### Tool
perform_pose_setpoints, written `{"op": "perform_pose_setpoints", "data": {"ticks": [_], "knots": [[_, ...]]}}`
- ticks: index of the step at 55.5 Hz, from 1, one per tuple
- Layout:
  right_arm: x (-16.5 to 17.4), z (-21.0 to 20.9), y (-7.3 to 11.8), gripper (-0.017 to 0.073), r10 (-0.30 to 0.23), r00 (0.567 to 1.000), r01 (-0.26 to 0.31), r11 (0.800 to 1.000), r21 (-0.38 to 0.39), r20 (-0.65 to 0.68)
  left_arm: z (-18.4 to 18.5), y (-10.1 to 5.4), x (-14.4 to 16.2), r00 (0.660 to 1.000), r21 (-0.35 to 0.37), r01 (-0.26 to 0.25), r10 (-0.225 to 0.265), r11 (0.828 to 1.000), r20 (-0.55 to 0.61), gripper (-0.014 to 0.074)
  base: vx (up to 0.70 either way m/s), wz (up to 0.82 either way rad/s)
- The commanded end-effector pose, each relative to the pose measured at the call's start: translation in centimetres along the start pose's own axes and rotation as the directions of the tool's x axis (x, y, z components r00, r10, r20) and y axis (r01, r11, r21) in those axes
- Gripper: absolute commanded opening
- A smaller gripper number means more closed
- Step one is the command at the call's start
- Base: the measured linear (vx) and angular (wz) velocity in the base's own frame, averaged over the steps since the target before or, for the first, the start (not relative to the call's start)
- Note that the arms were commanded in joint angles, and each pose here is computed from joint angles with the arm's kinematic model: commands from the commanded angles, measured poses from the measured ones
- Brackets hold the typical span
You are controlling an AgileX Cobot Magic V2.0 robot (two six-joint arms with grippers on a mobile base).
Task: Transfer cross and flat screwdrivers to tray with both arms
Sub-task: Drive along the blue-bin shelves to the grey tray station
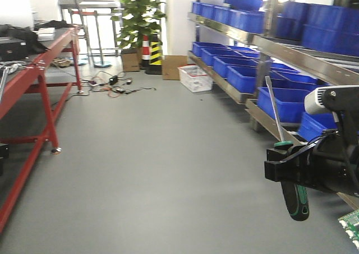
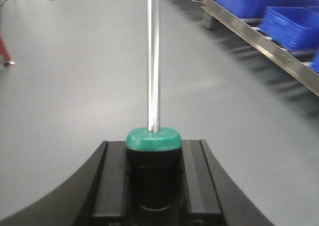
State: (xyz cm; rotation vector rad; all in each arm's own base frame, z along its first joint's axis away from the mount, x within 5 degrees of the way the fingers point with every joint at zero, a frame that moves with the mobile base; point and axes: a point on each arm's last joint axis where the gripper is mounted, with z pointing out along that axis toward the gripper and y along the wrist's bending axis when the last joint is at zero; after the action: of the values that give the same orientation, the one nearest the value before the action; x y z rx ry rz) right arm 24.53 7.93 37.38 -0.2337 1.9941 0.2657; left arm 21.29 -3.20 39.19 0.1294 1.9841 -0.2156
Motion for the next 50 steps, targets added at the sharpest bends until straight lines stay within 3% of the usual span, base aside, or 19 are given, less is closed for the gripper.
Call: {"op": "perform_pose_setpoints", "data": {"ticks": [1,50], "knots": [[-2.05,-1.32,0.11,-0.0008,-0.012,0.990,0.013,1.000,-0.004,0.143,-1.13,-0.22,-1.81,0.991,0.002,0.009,-0.010,1.000,0.133,-0.0003,0.60,0.37],[-2.05,-1.32,0.11,-0.0008,-0.011,0.990,0.012,1.000,-0.004,0.143,-1.13,-0.22,-1.81,0.991,0.002,0.009,-0.010,1.000,0.133,-0.0003,0.60,0.14]]}}
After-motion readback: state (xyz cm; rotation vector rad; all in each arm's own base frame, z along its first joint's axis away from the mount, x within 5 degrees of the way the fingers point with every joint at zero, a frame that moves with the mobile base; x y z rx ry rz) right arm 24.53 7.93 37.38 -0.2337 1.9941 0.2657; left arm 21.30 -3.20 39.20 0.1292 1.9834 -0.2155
